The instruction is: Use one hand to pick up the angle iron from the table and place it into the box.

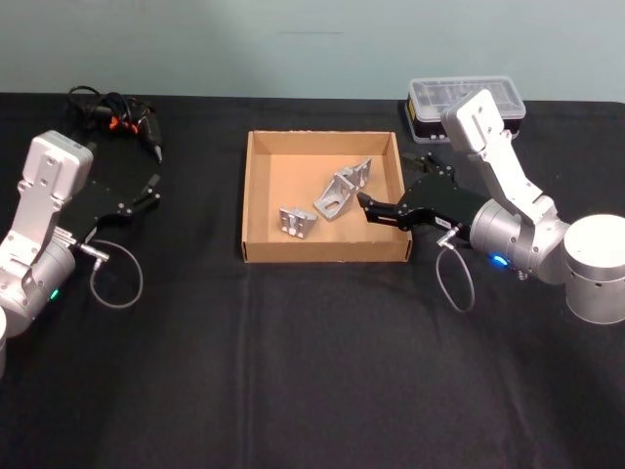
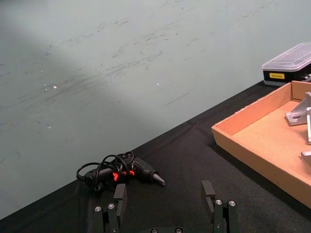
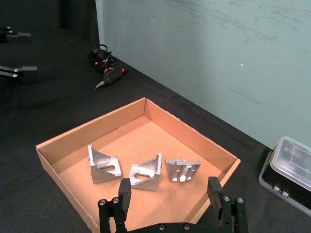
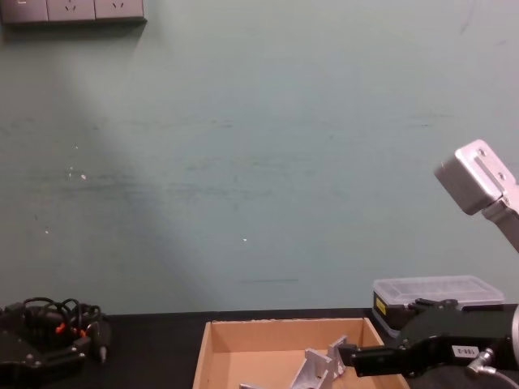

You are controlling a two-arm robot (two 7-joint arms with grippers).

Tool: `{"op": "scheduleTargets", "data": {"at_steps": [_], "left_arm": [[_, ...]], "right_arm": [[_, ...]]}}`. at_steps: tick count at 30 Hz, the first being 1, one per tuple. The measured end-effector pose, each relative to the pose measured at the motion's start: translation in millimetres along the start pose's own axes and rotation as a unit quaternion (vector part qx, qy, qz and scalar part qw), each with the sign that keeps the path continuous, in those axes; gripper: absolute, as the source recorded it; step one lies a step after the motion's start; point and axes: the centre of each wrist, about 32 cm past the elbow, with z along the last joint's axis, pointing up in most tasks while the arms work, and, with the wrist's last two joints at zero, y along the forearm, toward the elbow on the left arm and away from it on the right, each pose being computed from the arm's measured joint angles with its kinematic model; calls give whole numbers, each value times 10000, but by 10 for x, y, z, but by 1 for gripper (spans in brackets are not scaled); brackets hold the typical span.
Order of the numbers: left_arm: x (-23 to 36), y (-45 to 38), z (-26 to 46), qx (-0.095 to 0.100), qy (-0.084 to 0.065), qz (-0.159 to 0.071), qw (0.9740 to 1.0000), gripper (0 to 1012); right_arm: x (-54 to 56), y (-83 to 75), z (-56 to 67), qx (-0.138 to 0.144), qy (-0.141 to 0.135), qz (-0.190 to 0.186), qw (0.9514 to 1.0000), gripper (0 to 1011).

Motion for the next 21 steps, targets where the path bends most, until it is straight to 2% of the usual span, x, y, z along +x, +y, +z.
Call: {"op": "scheduleTargets", "data": {"at_steps": [21], "left_arm": [[0, 0, 0, 0, 0, 0, 10000, 1000]], "right_arm": [[-1, 0, 1, 1, -2, 2, 10000, 1004]]}}
